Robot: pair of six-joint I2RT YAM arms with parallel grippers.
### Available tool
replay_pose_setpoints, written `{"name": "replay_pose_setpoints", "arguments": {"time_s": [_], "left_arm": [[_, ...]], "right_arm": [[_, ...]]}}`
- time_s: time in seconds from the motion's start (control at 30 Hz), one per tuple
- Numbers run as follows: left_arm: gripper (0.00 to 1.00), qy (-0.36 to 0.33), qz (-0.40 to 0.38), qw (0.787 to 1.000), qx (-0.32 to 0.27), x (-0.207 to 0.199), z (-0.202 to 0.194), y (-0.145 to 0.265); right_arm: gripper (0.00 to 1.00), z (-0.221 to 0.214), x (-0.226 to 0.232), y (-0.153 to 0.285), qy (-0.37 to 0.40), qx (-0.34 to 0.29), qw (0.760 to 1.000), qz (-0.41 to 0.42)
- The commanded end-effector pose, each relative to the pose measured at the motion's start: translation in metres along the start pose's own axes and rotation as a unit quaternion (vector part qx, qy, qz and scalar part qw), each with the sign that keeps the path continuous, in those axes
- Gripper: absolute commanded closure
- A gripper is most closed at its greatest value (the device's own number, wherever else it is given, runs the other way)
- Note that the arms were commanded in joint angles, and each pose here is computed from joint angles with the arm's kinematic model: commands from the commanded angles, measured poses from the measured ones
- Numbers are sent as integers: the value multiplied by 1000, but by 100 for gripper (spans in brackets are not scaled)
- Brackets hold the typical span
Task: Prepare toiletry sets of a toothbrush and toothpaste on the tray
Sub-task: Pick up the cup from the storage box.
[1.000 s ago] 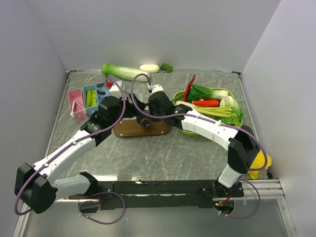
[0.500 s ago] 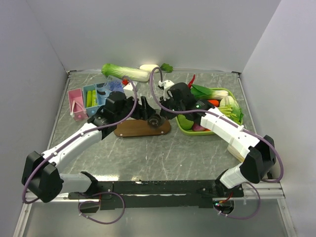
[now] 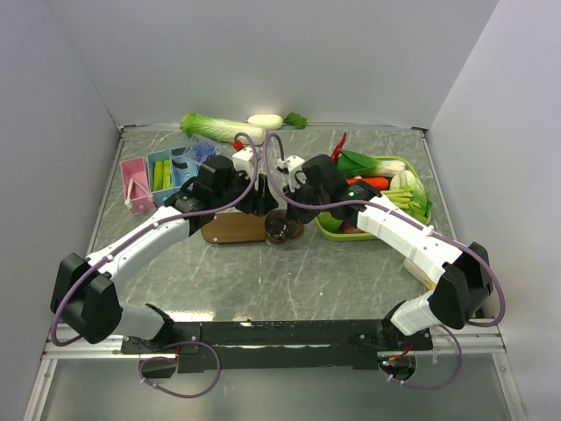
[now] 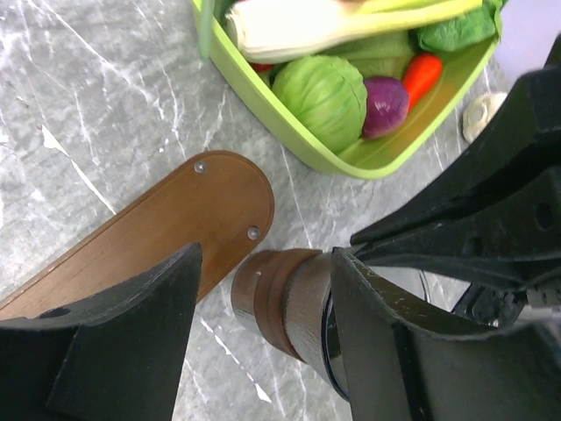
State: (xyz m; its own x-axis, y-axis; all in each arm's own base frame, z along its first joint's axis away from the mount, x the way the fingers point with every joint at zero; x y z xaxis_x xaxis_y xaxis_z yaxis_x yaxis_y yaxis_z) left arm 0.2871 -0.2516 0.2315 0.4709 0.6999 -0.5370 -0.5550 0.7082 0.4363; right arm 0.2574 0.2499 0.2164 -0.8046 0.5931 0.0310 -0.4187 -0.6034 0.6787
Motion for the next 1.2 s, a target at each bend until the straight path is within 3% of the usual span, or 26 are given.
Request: {"name": "replay_pose_setpoints", "arguments": {"time_s": [0.0,0.57,0.9,1.17], "left_arm": [[35,-32,-34,999,-7,-16,14,7],[33,-58,-74,996,-6,-27,13,17],[42,-80,-45,995,24,-23,0,8],[55,-90,-15,995,38,-21,-9,0]], "right_arm": [[100,36,3,22,32,-74,997,8],[100,34,-2,26,27,-72,997,7],[100,37,-3,30,24,-79,997,5],[100,39,-3,31,20,-82,996,-1]]}}
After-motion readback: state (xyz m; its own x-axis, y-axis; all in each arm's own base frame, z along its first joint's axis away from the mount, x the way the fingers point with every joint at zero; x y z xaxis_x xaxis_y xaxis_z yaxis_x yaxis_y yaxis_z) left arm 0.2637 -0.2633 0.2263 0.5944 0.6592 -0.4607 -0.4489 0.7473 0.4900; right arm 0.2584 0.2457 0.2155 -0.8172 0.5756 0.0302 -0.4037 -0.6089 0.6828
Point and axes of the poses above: each gripper's point midway between its finger pads, its own y axis back along the fingers, its own x axis along the line the jaws close on, z = x × y, the point moved 4 cm from there along y, back along the fingers, and after that the axes turned 11 degrees about y, right-handed, at the moved point
